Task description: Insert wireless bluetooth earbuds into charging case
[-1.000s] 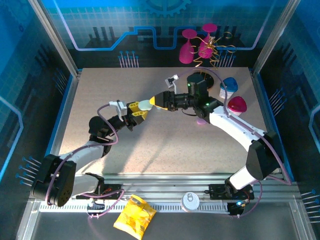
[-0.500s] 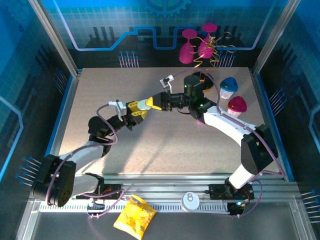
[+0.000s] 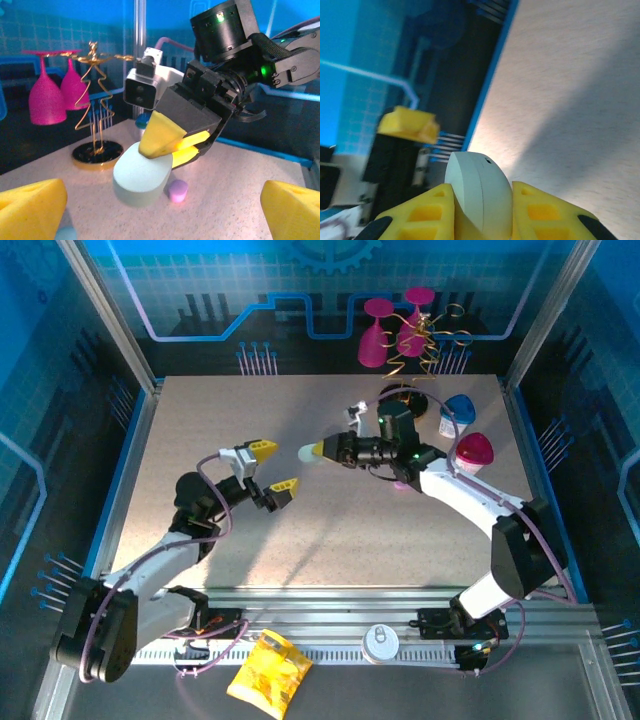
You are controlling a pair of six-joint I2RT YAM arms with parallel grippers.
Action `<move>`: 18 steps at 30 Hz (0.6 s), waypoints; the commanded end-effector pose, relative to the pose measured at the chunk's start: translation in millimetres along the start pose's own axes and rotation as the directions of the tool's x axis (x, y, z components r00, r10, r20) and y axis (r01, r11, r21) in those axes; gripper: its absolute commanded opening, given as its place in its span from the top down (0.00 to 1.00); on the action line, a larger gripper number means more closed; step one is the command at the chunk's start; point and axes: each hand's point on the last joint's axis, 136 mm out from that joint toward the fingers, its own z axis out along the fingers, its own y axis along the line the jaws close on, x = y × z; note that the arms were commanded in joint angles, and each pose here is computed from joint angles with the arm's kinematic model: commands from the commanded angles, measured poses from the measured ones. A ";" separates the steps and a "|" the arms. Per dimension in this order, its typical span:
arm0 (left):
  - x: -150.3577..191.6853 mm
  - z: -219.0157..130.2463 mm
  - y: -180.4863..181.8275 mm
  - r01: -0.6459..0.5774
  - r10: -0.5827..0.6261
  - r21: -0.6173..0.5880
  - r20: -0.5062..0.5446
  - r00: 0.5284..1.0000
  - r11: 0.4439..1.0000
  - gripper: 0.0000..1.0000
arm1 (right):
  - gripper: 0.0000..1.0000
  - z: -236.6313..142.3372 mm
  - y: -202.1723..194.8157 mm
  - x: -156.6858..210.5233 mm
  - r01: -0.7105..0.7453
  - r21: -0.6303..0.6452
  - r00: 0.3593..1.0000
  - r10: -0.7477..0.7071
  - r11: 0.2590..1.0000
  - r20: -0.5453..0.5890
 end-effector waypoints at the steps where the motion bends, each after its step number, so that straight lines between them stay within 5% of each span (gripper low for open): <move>1: 39.7 -10.5 4.9 -0.022 0.012 -0.062 -0.151 0.988 0.998 0.01 | 0.86 -13.4 -59.4 -3.5 -0.027 0.203 0.996 0.010 0.979 0.088; 7: 68.6 -10.4 13.0 -0.058 0.027 -0.093 -0.313 0.949 0.994 0.01 | 0.86 -16.1 -126.7 4.1 -0.017 0.421 0.995 -0.028 0.907 0.100; 18: 86.0 -5.5 12.8 -0.032 0.001 -0.080 -0.354 0.935 0.996 0.01 | 0.80 11.0 -189.1 18.8 0.002 0.548 0.999 -0.025 0.836 0.033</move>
